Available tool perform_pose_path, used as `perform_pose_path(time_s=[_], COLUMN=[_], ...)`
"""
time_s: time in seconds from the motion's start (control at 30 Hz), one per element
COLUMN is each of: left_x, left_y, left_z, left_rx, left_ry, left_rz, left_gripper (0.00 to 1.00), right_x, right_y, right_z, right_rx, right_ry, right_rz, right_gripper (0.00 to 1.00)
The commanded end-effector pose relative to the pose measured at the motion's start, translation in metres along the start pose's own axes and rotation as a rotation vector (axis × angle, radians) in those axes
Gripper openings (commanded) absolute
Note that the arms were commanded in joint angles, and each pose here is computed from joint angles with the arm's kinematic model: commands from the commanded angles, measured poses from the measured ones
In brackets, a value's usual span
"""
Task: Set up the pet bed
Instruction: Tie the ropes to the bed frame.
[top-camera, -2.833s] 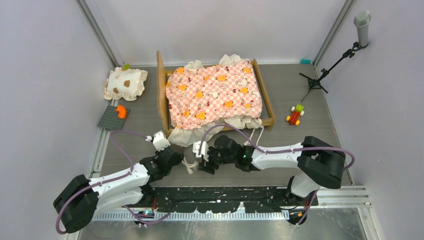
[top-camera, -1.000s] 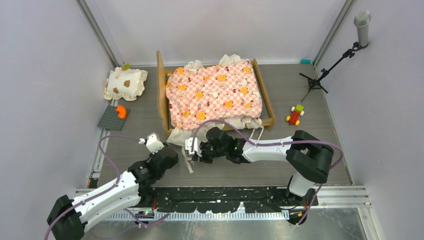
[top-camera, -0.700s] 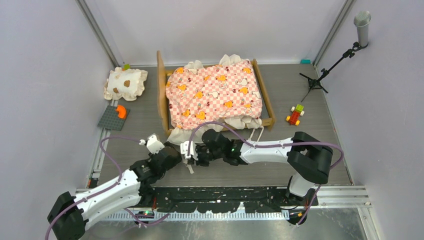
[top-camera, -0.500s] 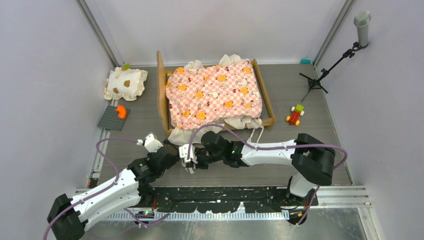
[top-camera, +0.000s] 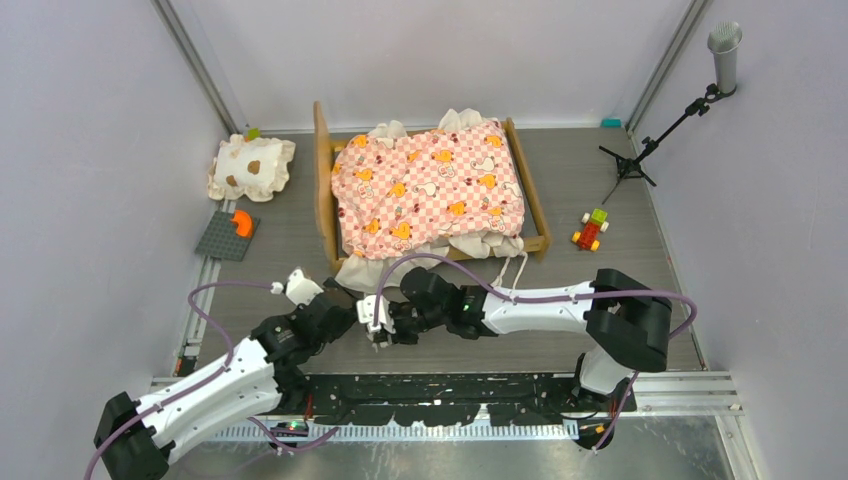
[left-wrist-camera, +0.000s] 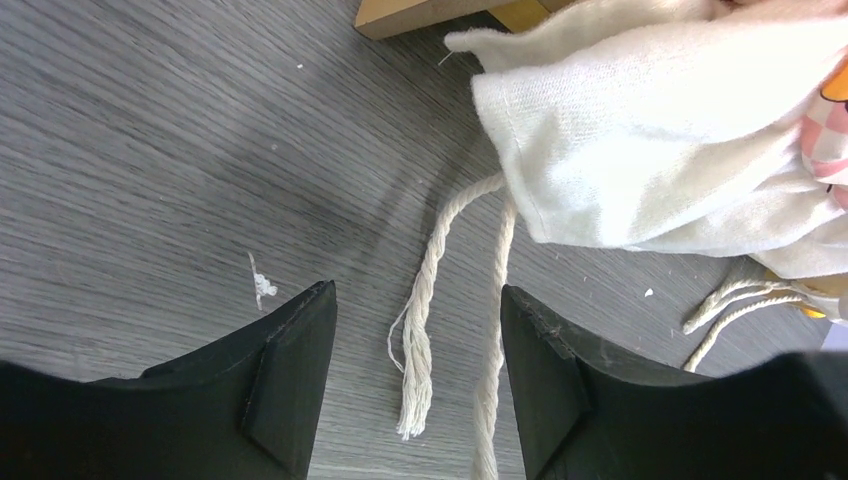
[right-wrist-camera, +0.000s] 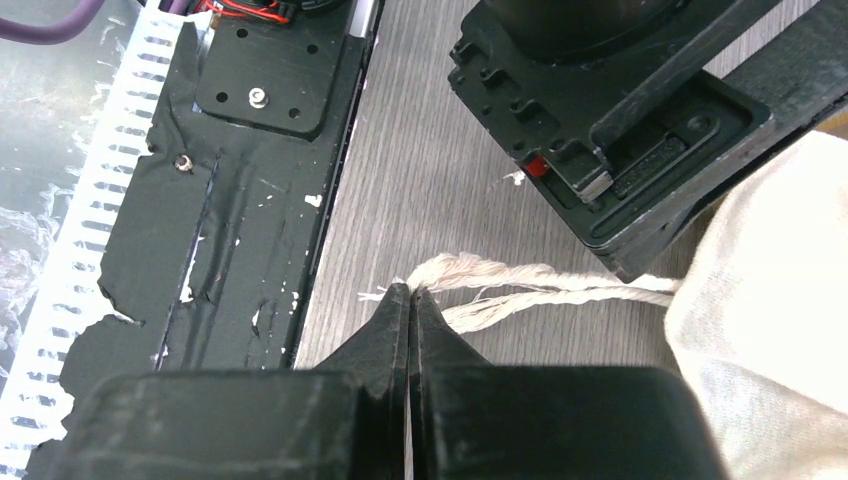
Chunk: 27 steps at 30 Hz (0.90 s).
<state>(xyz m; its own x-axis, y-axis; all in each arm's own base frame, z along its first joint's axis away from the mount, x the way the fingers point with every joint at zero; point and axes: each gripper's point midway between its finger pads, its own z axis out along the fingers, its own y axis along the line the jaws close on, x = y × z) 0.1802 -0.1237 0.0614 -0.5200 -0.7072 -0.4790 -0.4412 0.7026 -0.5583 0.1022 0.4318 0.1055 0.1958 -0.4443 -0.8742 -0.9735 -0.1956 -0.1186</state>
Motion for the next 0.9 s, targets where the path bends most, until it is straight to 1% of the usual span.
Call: perform_pose_path(time_s=[0.0, 0.4, 0.53, 0.67, 0.87], left_x=[0.0, 0.01, 0.015, 0.017, 0.015], left_y=[-0.01, -0.024, -0.025, -0.025, -0.024], left_z=[-0.004, -0.001, 0.002, 0.005, 0.007], left_rx=[0.027, 0.081, 0.092, 0.104, 0.1], left_ry=[0.017, 0.061, 0.075, 0.077, 0.062], left_rz=[-0.042, -0.043, -0.046, -0.053, -0.05], left_gripper=[0.63, 0.63, 0.51, 0.36, 0.21], right_x=[-0.02, -0.025, -0.027, -0.029, -0.028], right_y=[-0.001, -0.005, -0.006, -0.006, -0.007], right_z=[-0.005, 0.006, 0.006, 0.004, 0.001], right_rx=[0.014, 0.01, 0.015, 0.02, 0.029], right_ry=[-0.049, -0.059, -0.062, -0.066, -0.064], right_rz=[-0.035, -0.044, -0.049, -0.053, -0.054], right_gripper=[0.01, 0.01, 0.01, 0.01, 0.01])
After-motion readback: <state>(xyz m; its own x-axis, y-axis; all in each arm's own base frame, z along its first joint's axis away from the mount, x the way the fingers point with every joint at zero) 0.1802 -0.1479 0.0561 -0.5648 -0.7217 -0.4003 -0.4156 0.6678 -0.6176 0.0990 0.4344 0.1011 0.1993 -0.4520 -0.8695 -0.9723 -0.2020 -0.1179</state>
